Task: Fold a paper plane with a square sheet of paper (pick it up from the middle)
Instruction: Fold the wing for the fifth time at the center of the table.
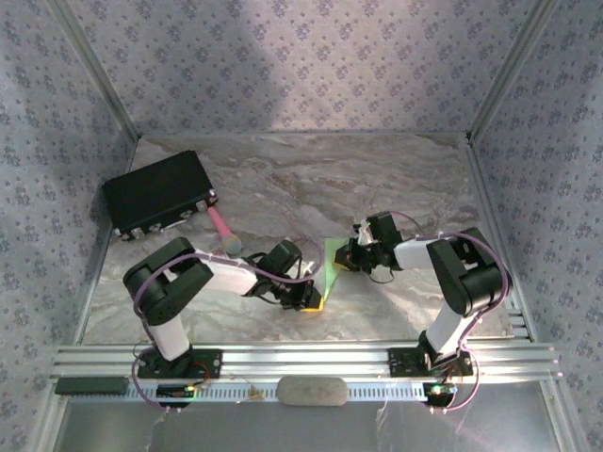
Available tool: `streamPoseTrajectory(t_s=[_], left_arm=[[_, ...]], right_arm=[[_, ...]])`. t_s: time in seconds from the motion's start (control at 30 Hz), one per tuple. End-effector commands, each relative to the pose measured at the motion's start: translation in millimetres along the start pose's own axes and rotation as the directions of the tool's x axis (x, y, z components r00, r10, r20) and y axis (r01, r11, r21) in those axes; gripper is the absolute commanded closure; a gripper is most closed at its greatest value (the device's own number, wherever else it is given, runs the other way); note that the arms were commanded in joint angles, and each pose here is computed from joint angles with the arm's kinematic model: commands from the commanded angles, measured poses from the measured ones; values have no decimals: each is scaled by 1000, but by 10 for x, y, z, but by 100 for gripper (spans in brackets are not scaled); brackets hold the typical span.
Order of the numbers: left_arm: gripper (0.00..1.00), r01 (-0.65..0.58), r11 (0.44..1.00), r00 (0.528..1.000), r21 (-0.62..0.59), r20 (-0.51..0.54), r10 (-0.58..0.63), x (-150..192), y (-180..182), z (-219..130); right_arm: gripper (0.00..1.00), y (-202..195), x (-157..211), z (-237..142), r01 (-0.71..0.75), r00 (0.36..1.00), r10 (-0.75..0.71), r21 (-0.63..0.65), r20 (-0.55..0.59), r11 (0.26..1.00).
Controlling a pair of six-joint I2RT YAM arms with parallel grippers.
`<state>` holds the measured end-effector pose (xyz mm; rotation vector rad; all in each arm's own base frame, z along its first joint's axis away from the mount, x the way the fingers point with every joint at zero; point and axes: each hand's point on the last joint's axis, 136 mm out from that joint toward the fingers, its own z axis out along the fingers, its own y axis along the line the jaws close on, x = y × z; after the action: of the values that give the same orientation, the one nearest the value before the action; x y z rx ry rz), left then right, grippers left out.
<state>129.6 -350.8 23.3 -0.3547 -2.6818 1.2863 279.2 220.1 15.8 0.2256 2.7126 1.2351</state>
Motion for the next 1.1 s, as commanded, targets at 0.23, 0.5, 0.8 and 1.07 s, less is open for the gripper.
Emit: streamPoseTrajectory(t_s=[0.23,0.5,0.8,1.07], left_arm=[[94,-111,993,980,35,171,104,-369,-535,-349],[94,-111,992,985,56,135,103,-775,-710,-58],[93,-107,994,985,11,134,104,-947,-573,115],[93,-84,995,989,-48,119,89,-923,-322,158]], right_arm=[[95,-687,249,37,-93,995,101,260,-17,961],[95,-687,253,41,-95,995,103,260,-18,961],[95,-681,258,32,-95,995,103,260,-18,961],[95,-674,257,35,-93,995,102,257,-19,962]])
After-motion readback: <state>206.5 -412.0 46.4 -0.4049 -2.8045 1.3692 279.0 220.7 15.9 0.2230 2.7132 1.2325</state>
